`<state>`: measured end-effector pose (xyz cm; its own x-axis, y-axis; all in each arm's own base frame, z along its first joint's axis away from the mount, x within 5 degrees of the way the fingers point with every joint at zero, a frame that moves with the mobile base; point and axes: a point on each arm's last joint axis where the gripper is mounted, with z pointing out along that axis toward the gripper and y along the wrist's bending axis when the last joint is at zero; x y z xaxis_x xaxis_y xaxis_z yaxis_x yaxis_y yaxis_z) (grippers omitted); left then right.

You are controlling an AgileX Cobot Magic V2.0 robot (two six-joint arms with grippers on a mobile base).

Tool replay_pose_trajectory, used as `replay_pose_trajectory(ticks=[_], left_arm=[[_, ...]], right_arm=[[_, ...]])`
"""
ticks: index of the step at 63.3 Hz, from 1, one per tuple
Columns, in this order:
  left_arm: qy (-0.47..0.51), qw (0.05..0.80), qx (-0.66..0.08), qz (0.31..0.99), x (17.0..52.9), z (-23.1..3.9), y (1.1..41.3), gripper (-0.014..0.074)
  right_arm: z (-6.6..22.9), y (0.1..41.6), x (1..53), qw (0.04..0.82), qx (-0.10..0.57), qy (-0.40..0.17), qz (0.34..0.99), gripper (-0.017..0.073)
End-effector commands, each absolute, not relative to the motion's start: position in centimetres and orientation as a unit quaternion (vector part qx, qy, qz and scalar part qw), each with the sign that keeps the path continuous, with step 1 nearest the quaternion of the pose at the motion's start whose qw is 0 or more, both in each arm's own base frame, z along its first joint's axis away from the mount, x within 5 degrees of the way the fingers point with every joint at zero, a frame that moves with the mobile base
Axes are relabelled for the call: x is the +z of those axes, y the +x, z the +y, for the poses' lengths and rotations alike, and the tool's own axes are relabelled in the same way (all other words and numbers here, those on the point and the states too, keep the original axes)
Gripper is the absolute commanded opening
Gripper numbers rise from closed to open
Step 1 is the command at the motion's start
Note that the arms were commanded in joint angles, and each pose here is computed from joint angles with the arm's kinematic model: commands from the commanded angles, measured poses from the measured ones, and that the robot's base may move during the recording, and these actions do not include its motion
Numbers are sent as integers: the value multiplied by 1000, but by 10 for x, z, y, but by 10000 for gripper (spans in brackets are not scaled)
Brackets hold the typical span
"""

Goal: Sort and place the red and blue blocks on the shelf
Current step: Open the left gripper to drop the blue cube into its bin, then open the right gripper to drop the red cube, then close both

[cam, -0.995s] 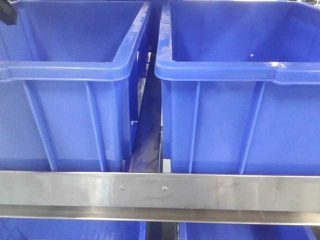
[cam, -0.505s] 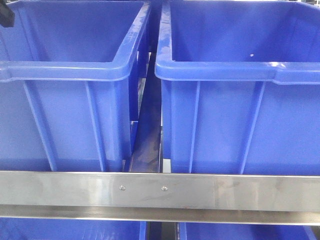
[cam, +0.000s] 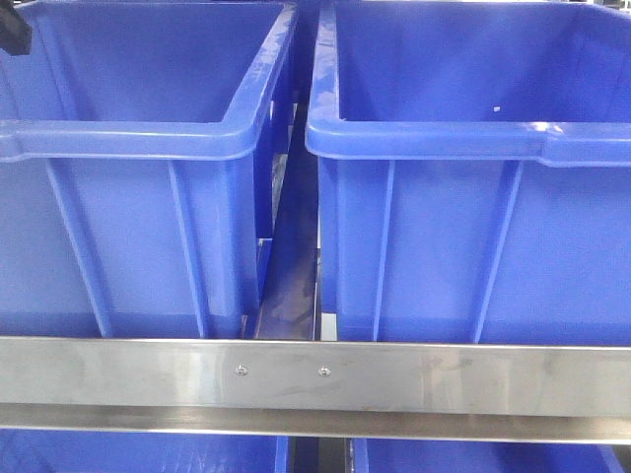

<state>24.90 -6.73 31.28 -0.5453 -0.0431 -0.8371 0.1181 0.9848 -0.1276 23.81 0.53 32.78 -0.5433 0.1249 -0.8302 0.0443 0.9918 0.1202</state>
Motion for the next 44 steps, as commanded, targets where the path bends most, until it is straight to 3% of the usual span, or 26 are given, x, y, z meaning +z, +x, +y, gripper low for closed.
replay_pose_trajectory(ticks=[1, 11, 29, 44], left_arm=[[25, 523, -99, 846, 334, -68, 250, 514], [25, 523, -99, 846, 334, -68, 250, 501], [24, 523, -101, 846, 334, -69, 250, 321], [24, 523, -101, 846, 334, -69, 250, 186]], right_arm=[[5, 240, 351, 529, 40, 40, 847, 573], [5, 240, 351, 529, 40, 40, 847, 549], [5, 239, 350, 527, 40, 41, 848, 300], [5, 239, 350, 527, 40, 41, 848, 266]])
